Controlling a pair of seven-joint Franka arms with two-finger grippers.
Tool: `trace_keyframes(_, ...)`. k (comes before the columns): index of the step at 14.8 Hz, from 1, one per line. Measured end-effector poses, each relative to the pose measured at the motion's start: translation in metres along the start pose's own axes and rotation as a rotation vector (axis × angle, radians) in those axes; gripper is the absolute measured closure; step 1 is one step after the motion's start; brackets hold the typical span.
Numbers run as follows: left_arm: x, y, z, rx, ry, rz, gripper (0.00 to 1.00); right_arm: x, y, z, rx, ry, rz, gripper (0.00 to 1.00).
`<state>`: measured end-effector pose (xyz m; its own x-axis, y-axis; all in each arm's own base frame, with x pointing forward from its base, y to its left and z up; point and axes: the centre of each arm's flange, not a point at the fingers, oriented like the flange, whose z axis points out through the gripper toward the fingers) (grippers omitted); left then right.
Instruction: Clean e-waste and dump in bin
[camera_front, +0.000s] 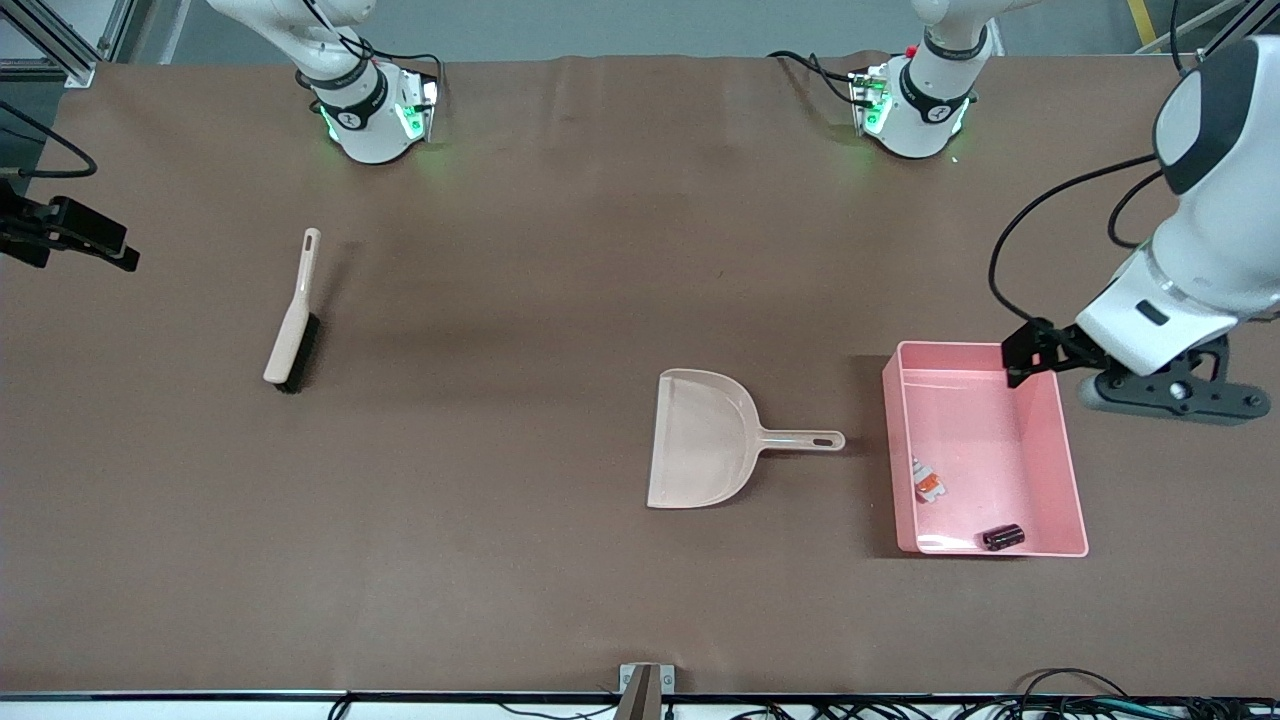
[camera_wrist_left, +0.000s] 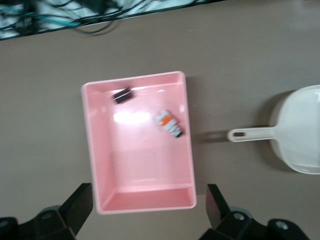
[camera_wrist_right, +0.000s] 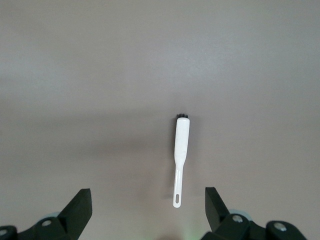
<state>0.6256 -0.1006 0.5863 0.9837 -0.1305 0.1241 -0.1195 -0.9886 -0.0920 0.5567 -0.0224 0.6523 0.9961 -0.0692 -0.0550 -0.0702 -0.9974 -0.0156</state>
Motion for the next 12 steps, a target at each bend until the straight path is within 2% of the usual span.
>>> trace_keyframes(2,-0.012,-0.013,-0.023,0.023,0.009,-0.042,0.0,-0.001,0.002,0.0,-0.001,-0.005,0.003,0.0)
trace_keyframes(7,-0.057,-0.047,-0.043,-0.073,-0.033,-0.158,0.0,-0.005,0.019,0.004,0.0,-0.052,0.034,0.0)
trace_keyframes(12,-0.094,-0.016,-0.05,-0.081,-0.05,-0.101,0.0,-0.009,0.024,0.008,0.0,-0.087,0.043,0.0)
